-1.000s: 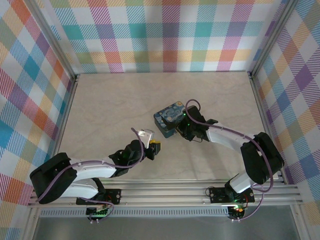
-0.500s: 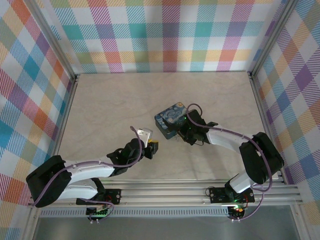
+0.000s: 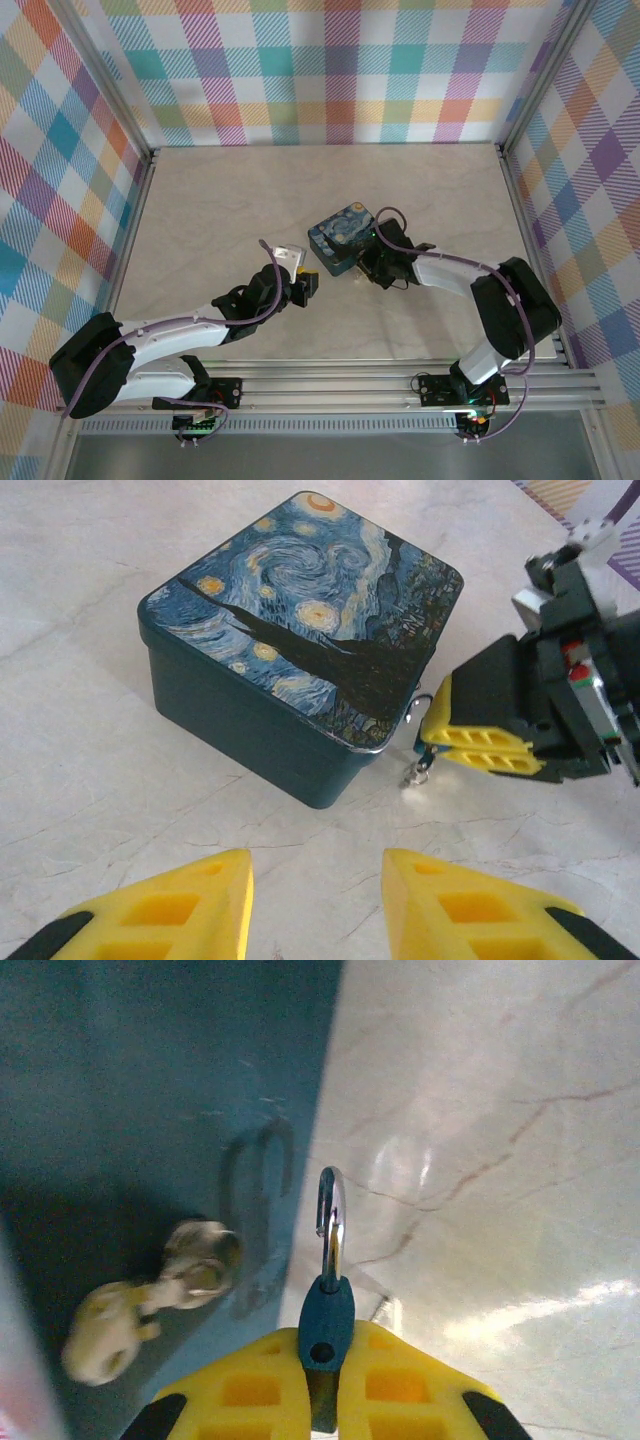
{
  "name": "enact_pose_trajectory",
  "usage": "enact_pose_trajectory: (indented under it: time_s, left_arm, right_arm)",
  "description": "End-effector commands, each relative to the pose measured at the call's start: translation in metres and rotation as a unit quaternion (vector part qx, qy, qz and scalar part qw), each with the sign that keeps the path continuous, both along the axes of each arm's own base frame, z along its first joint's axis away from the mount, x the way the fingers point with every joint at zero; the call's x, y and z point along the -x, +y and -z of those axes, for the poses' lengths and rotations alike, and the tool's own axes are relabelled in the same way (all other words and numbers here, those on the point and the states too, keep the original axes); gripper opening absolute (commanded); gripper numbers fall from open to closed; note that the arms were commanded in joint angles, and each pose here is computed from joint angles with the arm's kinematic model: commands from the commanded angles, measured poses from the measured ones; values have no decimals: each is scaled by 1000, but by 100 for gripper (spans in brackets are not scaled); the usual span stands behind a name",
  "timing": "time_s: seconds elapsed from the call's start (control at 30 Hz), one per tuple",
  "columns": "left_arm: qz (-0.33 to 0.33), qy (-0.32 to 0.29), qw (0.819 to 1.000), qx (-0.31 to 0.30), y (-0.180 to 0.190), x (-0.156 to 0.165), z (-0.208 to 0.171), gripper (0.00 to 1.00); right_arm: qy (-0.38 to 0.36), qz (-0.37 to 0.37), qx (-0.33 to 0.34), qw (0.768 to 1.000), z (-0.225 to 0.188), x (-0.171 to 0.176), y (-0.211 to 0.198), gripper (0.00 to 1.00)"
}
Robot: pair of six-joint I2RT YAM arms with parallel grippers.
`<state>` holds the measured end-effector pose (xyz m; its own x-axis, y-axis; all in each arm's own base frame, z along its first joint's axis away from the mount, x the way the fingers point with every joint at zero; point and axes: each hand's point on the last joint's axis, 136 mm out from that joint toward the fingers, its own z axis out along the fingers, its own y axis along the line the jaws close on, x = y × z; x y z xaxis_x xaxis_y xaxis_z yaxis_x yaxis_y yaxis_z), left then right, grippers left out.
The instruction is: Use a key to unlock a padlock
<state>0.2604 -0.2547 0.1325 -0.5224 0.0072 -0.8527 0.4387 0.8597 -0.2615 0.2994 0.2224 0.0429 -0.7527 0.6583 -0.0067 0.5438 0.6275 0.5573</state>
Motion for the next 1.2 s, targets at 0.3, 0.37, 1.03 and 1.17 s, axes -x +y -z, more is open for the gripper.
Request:
enact_pose_trajectory:
  time_s: [0.3,0.37,1.03,1.17]
  left_arm:
    - [-16,5,1000,-4,10,-2,-4,39]
    - [-27,7,999,-16,16,-3,-6,40]
    - [-310,103,937,-121,192,2,-49,100]
    - [-358,90,924,-100,221,21,-58,100]
  right_arm:
    - [-82,-11,37,996,-63,-12,-19,0]
    - [-90,-12,47,995,-70,-7,-25,0]
    - [-157,-357,23,920,-106,33,127,0]
    - [-136,-423,12,896,-91,51,176,0]
